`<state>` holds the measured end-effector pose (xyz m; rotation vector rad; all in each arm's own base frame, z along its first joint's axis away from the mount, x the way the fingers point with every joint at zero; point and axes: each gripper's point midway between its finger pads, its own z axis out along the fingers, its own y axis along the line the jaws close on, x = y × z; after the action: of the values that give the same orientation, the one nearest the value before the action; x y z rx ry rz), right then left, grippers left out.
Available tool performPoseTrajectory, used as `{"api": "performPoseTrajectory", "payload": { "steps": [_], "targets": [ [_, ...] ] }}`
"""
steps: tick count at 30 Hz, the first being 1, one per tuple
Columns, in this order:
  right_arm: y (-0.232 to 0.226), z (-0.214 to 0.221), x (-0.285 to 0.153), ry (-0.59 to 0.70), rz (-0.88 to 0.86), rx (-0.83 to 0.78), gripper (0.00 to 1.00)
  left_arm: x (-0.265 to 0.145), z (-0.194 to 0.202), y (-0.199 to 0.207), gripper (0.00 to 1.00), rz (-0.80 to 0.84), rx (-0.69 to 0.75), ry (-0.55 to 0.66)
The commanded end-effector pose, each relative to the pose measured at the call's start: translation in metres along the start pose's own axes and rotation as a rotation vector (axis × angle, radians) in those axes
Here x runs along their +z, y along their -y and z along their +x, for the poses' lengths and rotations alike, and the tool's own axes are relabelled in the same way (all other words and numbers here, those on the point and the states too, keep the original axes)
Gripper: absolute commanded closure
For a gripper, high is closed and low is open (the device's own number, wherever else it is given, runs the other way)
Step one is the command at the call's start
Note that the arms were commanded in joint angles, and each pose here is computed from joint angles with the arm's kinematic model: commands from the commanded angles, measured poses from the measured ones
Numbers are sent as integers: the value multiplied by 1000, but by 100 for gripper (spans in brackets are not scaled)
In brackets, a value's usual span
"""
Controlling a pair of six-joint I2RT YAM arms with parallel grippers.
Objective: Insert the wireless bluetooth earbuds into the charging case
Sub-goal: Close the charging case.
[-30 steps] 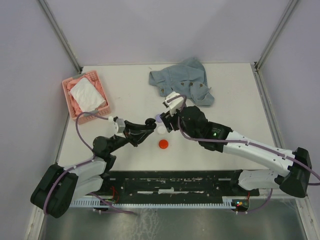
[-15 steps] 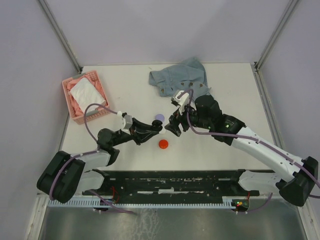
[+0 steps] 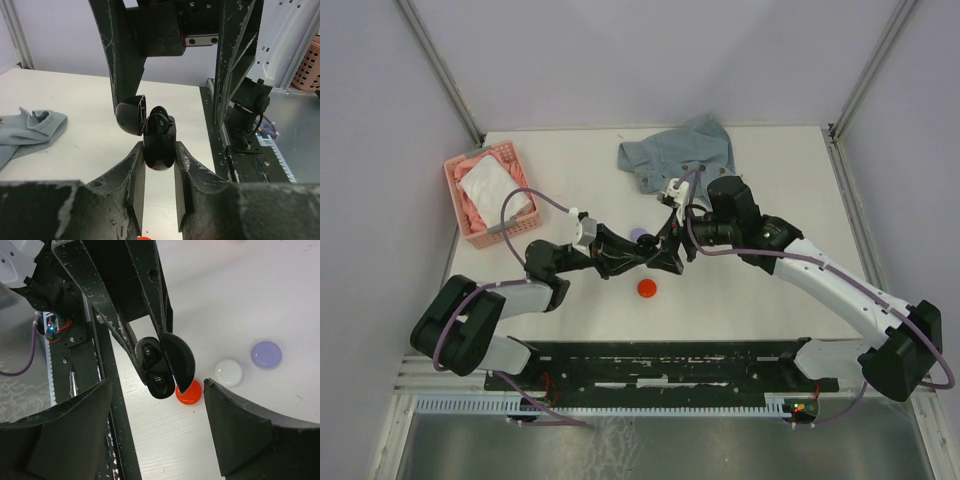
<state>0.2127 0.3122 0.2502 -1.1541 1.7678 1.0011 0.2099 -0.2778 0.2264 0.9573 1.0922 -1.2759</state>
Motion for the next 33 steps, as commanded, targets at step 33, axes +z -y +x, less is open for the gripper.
{"api": "performPoseTrajectory", "payload": {
  "steps": [33],
  "targets": [
    [36,-4,-34,154,316,54,19,-33,54,-56,97,-580,-560,-106]
  ]
}}
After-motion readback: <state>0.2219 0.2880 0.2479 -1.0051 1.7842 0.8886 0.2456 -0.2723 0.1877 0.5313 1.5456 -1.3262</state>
